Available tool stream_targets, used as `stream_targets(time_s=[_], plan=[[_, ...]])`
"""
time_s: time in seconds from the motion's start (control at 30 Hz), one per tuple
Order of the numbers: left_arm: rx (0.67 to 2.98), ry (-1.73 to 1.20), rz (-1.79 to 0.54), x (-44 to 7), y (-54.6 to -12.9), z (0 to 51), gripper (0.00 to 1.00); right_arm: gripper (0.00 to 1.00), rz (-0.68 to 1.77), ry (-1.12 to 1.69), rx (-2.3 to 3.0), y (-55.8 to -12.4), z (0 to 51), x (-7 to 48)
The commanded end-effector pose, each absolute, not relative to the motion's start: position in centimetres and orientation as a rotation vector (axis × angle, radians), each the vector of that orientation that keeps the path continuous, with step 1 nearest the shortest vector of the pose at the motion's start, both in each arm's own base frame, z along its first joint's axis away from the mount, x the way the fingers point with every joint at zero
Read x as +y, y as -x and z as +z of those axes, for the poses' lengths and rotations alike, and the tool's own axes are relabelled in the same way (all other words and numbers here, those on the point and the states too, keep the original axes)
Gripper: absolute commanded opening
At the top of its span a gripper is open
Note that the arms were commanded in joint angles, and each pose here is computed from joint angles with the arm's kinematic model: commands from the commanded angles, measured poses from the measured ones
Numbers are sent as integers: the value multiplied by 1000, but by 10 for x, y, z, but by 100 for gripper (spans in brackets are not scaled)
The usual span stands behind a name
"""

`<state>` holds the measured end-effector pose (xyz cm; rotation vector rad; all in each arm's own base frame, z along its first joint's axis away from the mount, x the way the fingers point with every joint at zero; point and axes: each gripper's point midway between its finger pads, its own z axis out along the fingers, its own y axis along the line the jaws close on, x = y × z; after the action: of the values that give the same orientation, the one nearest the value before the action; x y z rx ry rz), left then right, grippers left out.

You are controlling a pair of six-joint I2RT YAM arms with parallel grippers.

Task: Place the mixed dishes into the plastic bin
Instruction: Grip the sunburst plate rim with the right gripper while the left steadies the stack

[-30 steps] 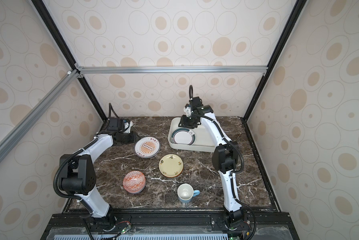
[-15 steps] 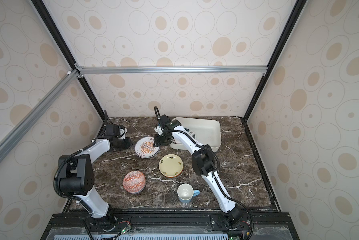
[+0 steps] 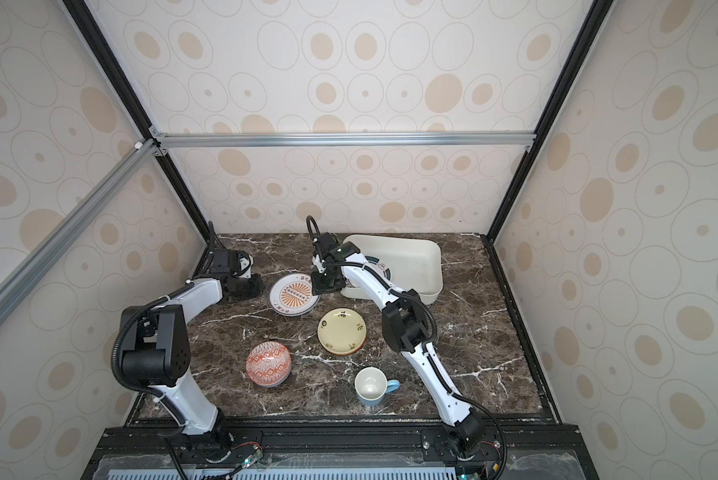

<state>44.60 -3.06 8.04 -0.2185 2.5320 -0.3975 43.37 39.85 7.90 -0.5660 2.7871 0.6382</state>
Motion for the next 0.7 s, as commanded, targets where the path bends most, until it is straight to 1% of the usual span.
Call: stream_targets(time_s=[0.0, 0.33, 0.67], plan=[[2532, 226, -426, -36, -448, 74, 23, 46, 566, 576, 2824, -434, 52, 394], [2561, 215, -442, -46, -451, 61, 21, 46, 550, 582, 2831, -437, 40, 393], [2607, 196, -446, -57, -452, 40, 18, 46, 571, 556, 2832, -443, 44, 387]])
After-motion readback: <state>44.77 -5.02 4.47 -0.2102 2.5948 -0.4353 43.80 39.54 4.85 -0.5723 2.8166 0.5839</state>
